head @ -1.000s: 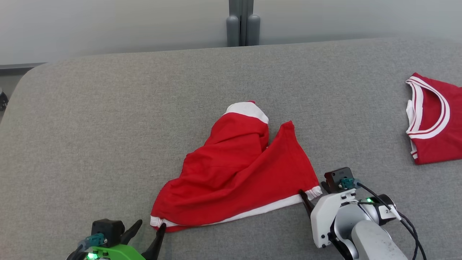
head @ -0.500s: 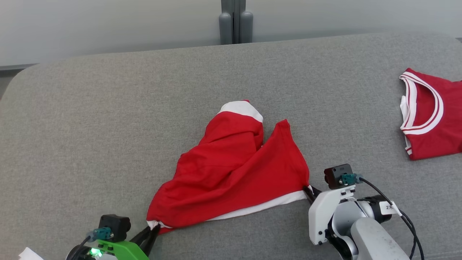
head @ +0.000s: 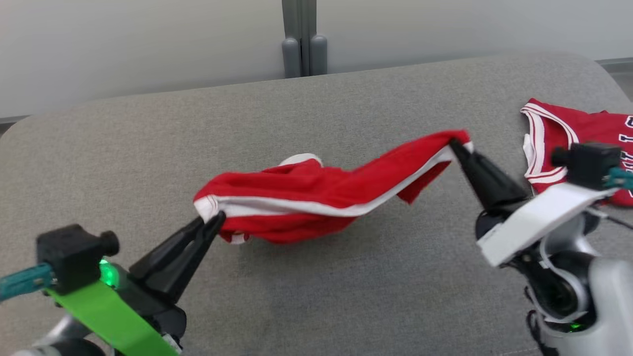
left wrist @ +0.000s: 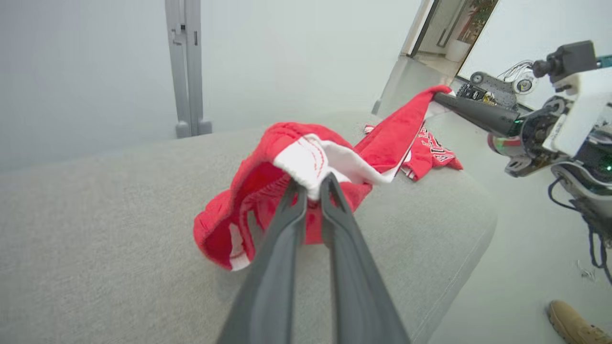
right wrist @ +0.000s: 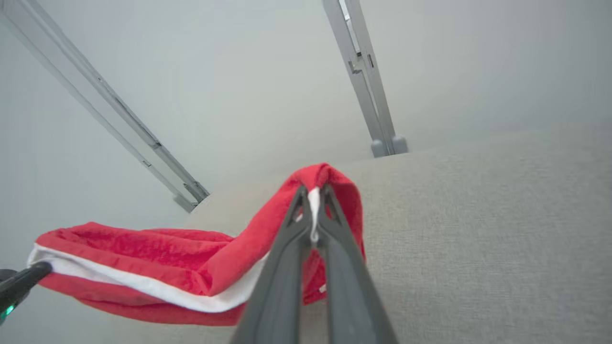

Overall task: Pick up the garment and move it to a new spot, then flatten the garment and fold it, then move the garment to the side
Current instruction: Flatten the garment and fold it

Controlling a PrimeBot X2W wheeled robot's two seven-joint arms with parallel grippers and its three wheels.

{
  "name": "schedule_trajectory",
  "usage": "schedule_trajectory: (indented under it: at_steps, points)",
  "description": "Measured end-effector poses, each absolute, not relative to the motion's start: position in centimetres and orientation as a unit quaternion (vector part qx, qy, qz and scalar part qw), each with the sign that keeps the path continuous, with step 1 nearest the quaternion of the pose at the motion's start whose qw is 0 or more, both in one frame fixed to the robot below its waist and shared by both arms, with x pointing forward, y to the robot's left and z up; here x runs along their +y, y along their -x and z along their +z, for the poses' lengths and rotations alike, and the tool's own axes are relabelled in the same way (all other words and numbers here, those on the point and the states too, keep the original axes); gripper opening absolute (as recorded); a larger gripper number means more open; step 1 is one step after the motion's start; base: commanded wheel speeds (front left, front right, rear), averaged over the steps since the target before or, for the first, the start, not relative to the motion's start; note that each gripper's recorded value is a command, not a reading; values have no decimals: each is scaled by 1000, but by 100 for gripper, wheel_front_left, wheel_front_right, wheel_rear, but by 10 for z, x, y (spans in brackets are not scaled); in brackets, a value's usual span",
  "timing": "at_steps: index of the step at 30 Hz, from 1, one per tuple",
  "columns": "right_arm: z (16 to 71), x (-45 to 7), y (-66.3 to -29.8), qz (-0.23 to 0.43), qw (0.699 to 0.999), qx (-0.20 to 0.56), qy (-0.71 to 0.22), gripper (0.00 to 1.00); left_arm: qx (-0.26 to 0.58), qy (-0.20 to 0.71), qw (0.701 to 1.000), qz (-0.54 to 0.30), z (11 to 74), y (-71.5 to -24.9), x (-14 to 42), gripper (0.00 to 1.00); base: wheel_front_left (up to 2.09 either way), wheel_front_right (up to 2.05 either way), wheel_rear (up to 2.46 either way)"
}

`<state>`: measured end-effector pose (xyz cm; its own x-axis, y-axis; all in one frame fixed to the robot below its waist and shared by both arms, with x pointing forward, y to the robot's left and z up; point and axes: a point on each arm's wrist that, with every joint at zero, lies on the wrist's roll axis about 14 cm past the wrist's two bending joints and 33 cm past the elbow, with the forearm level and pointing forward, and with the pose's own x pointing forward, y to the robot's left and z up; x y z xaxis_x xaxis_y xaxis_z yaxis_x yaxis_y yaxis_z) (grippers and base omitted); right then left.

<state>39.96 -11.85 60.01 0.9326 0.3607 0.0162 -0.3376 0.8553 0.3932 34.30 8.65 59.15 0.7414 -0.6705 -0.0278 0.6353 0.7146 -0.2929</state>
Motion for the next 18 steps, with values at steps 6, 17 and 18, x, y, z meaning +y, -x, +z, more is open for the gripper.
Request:
schedule_trajectory:
  at_steps: [6,17,18]
  points:
    - [689,-149,-400,184,963,-73,-184,0,15,157,898,-412,666,-351,78,0,0,0,0]
    - [747,-179,-531,138,970,-102,-170,0,44,201,908,-366,707,-506,84,0,0,0,0]
    - [744,-180,-546,133,971,-98,-172,0,40,200,914,-351,707,-523,86,0,0,0,0]
